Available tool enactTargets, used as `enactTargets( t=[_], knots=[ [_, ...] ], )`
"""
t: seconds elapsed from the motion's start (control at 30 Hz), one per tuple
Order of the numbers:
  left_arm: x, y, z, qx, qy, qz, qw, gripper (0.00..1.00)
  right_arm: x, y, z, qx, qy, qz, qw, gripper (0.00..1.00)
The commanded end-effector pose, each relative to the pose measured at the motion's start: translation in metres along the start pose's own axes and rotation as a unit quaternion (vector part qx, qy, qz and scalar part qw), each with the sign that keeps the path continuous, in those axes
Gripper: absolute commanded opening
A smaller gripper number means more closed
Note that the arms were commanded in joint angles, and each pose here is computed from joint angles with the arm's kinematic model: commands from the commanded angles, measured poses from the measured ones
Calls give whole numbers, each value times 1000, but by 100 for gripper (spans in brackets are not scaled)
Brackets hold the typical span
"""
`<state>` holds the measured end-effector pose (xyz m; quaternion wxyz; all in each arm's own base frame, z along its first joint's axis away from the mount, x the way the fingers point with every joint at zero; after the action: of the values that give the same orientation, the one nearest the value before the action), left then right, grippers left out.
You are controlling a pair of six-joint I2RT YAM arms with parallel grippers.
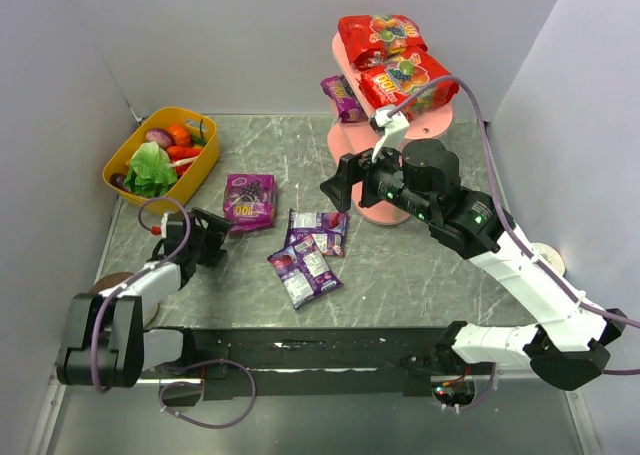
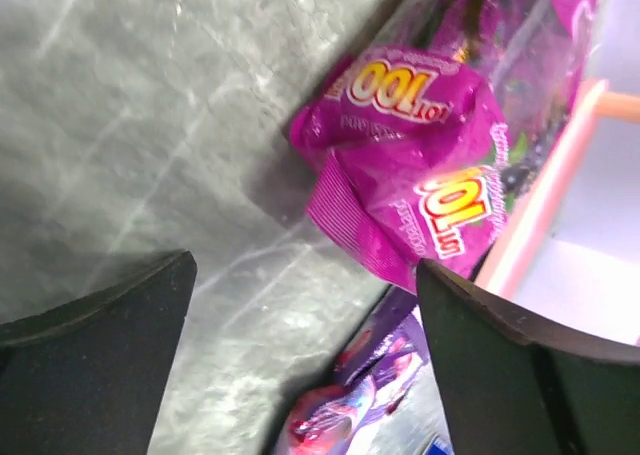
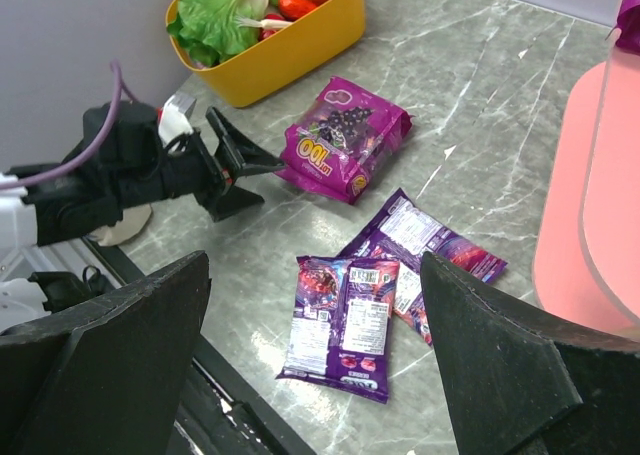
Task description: Place and organize the candy bags onto the shelf
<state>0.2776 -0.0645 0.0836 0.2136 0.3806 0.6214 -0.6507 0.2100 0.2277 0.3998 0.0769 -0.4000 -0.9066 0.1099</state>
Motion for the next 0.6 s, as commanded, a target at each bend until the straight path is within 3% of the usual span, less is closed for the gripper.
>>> enactTargets(
  t=[0.0,0.13,0.33,0.57],
  knots=[
    [-27,-7,4,-28,-60,75,995,96,1,-7,-14,-28,-5,-1,1000,92],
    [-49,-7,9,-45,-114,132,984,98,0,-11,-17,-28,-8,1,1000,92],
    [-50,16,13,-51,-192,116,973,99,-3,-19,-21,-31,-12,12,999,92],
    [-31,39,24,-41,-217,84,972,97,-6,-26,-17,-28,-6,22,999,92]
  ],
)
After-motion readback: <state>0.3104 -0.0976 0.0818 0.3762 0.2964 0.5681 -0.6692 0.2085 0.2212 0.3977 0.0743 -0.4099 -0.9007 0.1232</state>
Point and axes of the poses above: each gripper's point midway between its finger pads, its own y axis out along the fingers, its own x axis along the line the jaws close on, z = x × y, the point moved 5 cm from there along -y, back along the fingers, and after that the axes turned 12 degrees about -y, right-handed, at the moved point
